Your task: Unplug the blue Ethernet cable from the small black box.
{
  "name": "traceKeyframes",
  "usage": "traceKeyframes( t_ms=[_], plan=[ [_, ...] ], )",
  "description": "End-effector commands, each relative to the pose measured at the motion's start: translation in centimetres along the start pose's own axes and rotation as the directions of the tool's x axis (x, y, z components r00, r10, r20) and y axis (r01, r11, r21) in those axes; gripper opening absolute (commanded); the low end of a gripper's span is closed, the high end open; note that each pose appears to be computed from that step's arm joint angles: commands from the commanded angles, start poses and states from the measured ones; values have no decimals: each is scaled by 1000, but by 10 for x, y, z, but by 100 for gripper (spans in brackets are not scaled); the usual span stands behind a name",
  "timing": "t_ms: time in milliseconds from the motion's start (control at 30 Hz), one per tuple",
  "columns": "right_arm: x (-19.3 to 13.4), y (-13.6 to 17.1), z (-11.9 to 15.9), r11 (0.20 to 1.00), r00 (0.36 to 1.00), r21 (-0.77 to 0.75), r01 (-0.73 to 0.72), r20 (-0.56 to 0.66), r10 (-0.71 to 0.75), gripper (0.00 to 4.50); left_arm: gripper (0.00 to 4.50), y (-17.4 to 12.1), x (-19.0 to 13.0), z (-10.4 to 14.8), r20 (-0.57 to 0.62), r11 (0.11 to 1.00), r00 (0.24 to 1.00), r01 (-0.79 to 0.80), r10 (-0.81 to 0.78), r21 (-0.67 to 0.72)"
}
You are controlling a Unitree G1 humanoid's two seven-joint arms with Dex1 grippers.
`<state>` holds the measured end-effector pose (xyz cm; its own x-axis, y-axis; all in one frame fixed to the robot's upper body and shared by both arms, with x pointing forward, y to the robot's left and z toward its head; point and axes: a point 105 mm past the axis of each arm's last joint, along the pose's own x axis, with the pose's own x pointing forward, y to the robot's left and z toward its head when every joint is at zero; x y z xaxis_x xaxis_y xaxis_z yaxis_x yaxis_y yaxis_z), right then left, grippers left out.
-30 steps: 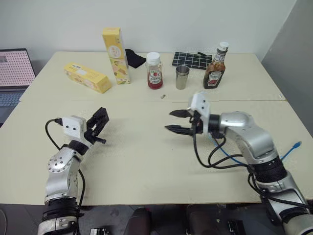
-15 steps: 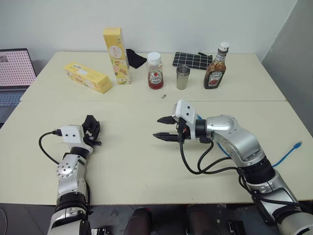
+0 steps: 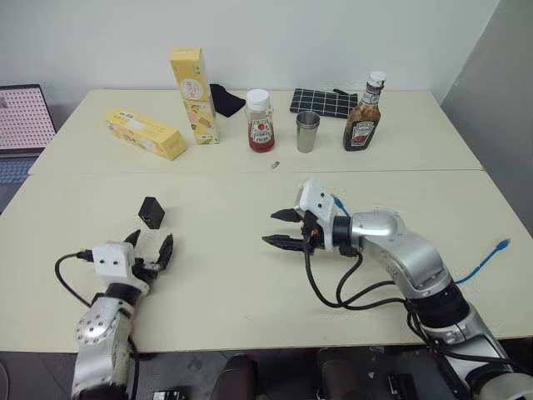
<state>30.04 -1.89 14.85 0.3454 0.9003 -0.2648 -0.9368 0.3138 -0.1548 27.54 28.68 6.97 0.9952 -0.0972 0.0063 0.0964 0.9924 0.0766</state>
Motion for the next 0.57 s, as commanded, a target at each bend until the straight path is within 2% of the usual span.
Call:
traceKeyframes(
  t_ms=[33,133,267,367,567],
  plan=[
    [-20,-7,8,998,997,-18,64,33,-63,278,378,3,-8,20,-49,997,997,67,-66,30],
    [-46,-23,2,990,991,26,136,9,-136,278,378,15,-19,41,-72,988,995,84,-75,126],
    [-81,-53,-7,959,963,89,271,-27,-270,278,378,17,-23,65,-87,962,988,147,-130,231],
    [-103,-67,-14,938,942,92,334,-70,-329,278,378,17,-23,78,-87,951,982,186,-170,246],
    [-126,-77,-23,921,916,59,386,-139,-375,278,378,17,-24,93,-80,943,971,238,-225,235]
  ],
)
